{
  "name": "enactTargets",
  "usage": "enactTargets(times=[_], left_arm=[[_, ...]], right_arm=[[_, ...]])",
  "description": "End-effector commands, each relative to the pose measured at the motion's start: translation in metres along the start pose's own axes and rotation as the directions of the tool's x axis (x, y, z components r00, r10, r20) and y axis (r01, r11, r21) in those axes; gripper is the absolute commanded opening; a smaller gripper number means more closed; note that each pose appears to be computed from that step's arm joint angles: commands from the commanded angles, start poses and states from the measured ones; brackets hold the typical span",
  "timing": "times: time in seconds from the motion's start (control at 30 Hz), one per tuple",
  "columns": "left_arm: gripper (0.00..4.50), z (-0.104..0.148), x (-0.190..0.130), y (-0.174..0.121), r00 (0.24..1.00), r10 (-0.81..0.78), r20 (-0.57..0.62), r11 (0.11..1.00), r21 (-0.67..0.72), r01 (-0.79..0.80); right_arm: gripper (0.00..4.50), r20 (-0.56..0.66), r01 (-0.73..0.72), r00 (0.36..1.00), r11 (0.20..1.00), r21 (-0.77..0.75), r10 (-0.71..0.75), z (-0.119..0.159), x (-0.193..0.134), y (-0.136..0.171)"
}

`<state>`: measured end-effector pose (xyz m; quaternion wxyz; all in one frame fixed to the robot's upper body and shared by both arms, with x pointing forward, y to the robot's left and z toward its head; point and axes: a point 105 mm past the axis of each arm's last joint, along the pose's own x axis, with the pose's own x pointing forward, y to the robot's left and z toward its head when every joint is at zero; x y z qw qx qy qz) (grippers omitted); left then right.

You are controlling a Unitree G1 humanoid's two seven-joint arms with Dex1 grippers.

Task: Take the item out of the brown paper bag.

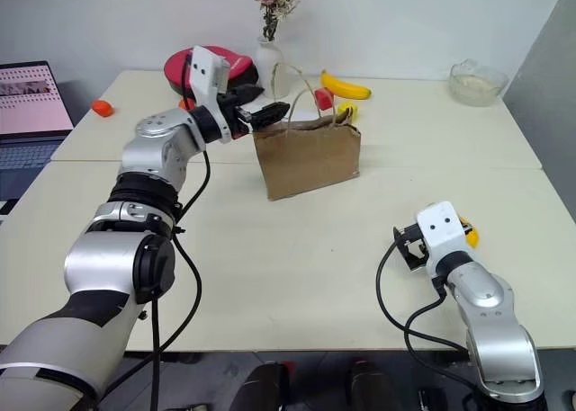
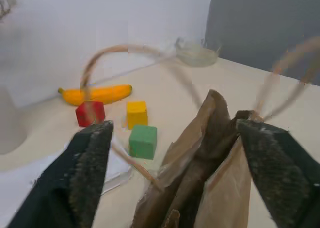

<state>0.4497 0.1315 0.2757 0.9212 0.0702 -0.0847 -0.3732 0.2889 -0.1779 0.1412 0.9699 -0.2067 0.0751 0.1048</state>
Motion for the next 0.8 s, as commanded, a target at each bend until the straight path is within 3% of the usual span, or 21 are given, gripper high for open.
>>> enactTargets(times=[0.03,0.13,0.3,0.57,0.7,0.8], left_arm=[[4.46,0.022,-0.025,0.004,0.995,0.061,0.082,0.987,0.142,-0.072],[4.46,-0.002,-0.052,-0.008,0.989,0.134,0.062,0.974,0.175,-0.143],[4.46,-0.065,-0.096,-0.042,0.960,0.271,-0.074,0.954,0.155,-0.257],[4.46,-0.141,-0.128,-0.102,0.879,0.389,-0.278,0.920,0.067,-0.386],[4.46,-0.152,-0.130,-0.126,0.862,0.392,-0.320,0.913,0.021,-0.408],[4.46,-0.154,-0.131,-0.127,0.851,0.403,-0.337,0.907,0.025,-0.420]], right_arm=[[4.50,0.083,0.030,0.996,0.999,0.045,-0.033,0.009,-0.011,0.006],[4.50,0.112,0.057,0.991,0.991,0.117,-0.071,0.005,-0.023,0.012],[4.50,0.106,0.095,0.987,0.969,0.228,-0.122,-0.009,-0.041,0.025],[4.50,-0.036,0.204,0.978,0.906,0.371,-0.205,-0.041,-0.057,0.039],[4.50,-0.092,0.283,0.959,0.875,0.394,-0.269,-0.051,-0.065,0.032],[4.50,-0.090,0.283,0.959,0.878,0.387,-0.269,-0.050,-0.067,0.035]])
